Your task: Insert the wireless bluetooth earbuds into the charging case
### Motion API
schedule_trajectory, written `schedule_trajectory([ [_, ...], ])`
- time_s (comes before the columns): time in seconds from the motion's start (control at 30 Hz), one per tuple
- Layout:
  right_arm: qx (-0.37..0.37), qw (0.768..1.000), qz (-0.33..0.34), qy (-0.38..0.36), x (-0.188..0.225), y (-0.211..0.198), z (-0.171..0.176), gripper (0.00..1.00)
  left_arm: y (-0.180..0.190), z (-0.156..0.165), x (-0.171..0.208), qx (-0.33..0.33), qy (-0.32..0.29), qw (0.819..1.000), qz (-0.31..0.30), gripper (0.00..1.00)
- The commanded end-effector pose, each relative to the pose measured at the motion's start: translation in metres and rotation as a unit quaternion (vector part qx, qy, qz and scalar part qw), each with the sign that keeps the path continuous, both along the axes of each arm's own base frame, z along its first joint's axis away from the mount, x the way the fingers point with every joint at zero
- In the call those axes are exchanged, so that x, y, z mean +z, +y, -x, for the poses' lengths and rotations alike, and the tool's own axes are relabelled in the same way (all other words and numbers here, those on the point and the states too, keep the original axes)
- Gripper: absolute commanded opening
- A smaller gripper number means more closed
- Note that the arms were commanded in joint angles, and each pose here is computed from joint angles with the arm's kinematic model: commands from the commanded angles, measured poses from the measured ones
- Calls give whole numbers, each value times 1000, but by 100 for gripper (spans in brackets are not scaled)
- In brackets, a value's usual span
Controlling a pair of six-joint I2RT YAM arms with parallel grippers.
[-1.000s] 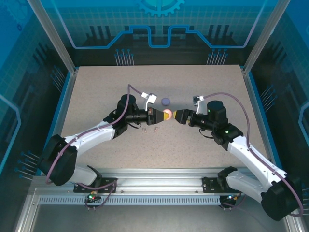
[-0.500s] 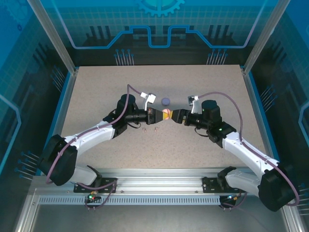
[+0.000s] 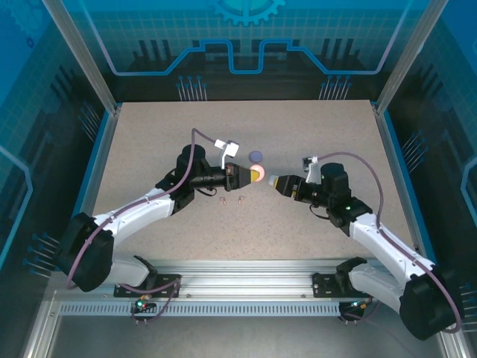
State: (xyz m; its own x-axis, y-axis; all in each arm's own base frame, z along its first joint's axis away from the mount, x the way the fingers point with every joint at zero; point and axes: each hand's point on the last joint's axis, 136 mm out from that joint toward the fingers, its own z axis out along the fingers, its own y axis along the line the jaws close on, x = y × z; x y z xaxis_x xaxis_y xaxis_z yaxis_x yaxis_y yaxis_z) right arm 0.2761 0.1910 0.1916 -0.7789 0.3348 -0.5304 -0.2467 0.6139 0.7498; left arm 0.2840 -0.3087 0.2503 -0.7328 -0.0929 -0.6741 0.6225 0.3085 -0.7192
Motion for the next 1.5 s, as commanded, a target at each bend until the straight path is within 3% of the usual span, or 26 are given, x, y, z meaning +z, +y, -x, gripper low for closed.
schedule_trajectory([
  [0.0, 22, 999, -28, -37, 44, 12, 2, 63, -1, -2, 6, 3, -13, 1000, 9, 0],
  [0.3, 57, 996, -28, -64, 74, 49, -2, 63, -2, -4, 5, 4, -12, 1000, 8, 0],
  [0.47, 52, 998, -8, -45, 51, 52, -6, 62, -2, -4, 10, 4, -18, 1000, 10, 0],
  [0.73, 7, 1000, -2, 3, 3, 25, -15, 59, 2, 3, 27, 0, -30, 999, 24, 0],
  [0.9, 15, 1000, -6, 12, -2, 28, -15, 59, 1, 5, 31, -2, -31, 999, 29, 0],
  [1.17, 22, 1000, 0, 1, 8, 26, -9, 59, 2, 2, 27, 10, -27, 999, 24, 0],
  [1.47, 65, 996, 7, -53, 51, 20, 28, 54, 1, 1, 19, 6, -16, 1000, 14, 0],
])
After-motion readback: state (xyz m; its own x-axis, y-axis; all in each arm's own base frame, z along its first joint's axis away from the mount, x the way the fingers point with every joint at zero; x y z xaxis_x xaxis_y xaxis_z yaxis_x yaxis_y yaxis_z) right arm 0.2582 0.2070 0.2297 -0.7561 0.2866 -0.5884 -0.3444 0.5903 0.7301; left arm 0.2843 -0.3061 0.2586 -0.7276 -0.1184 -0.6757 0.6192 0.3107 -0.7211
